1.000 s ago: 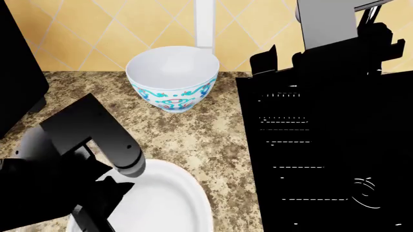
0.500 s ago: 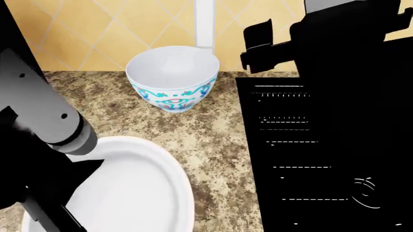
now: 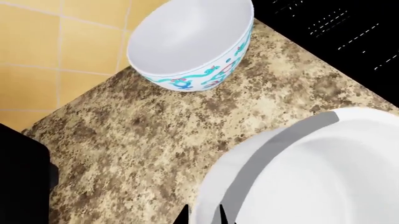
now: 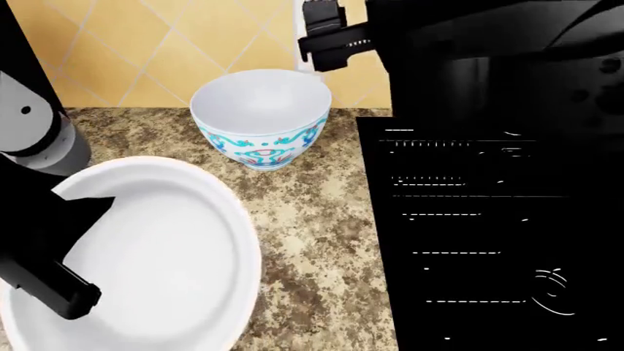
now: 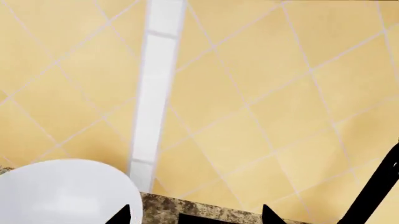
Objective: Stack the bowls in the sink.
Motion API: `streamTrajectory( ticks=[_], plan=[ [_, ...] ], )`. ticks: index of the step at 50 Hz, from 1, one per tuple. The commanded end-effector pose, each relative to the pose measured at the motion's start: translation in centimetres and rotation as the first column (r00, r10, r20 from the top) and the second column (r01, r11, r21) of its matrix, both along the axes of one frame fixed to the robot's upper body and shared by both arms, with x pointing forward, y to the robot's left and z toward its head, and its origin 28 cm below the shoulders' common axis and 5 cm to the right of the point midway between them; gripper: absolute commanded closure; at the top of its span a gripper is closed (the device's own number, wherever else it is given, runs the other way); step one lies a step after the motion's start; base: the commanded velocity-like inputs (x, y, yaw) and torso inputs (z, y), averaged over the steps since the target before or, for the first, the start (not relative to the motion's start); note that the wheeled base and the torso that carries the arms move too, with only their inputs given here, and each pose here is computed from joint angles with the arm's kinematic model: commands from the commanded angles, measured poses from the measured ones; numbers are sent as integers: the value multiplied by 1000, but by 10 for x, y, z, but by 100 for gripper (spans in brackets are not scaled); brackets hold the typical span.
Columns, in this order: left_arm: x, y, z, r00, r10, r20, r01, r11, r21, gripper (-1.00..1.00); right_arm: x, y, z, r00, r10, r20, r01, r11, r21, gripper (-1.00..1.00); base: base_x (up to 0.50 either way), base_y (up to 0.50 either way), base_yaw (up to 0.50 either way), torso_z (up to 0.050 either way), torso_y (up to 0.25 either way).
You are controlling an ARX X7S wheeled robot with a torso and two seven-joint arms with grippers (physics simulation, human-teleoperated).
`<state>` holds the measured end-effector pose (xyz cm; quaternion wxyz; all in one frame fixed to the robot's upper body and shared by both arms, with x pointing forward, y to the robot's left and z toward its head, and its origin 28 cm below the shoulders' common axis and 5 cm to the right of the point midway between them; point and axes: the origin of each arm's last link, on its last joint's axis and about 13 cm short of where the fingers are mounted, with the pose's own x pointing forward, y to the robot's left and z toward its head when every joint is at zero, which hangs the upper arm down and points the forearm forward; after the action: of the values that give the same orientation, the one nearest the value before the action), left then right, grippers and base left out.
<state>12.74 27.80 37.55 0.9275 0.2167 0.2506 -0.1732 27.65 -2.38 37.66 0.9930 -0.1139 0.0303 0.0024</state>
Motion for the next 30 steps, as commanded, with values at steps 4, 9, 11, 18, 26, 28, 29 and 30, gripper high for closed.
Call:
streamTrajectory(
  ticks=[4, 9, 11, 18, 26, 28, 29, 30],
  plan=[
    [6, 1, 2, 996, 57, 71, -55, 998, -27, 100, 31, 23, 7, 994, 54, -99, -39, 988, 150, -100, 0, 0, 0, 0, 0],
    [7, 1, 2, 996, 60, 72, -58, 998, -30, 100, 40, 26, 7, 993, 46, -111, -26, 985, 172, -100, 0, 0, 0, 0, 0],
    [7, 1, 2, 995, 61, 73, -59, 998, -31, 100, 42, 28, 6, 992, 46, -117, -24, 984, 178, -100, 0, 0, 0, 0, 0],
    [8, 1, 1, 995, 61, 73, -59, 998, -33, 100, 49, 34, 2, 989, 57, -136, -30, 981, 190, -100, 0, 0, 0, 0, 1],
    [9, 1, 0, 996, 54, 69, -52, 998, -30, 100, 56, 40, -4, 983, 84, -163, -46, 974, 223, -100, 0, 0, 0, 0, 1],
    [9, 1, 0, 996, 54, 69, -52, 998, -30, 100, 57, 42, -6, 982, 89, -169, -49, 972, 229, -100, 0, 0, 0, 0, 0],
    [9, 1, 0, 996, 54, 69, -52, 998, -30, 100, 59, 43, -7, 981, 90, -172, -49, 972, 229, -100, 0, 0, 0, 0, 0],
    [9, 1, 0, 996, 54, 68, -52, 998, -30, 100, 59, 43, -8, 981, 90, -174, -49, 972, 228, -100, 0, 0, 0, 0, 0]
  ],
)
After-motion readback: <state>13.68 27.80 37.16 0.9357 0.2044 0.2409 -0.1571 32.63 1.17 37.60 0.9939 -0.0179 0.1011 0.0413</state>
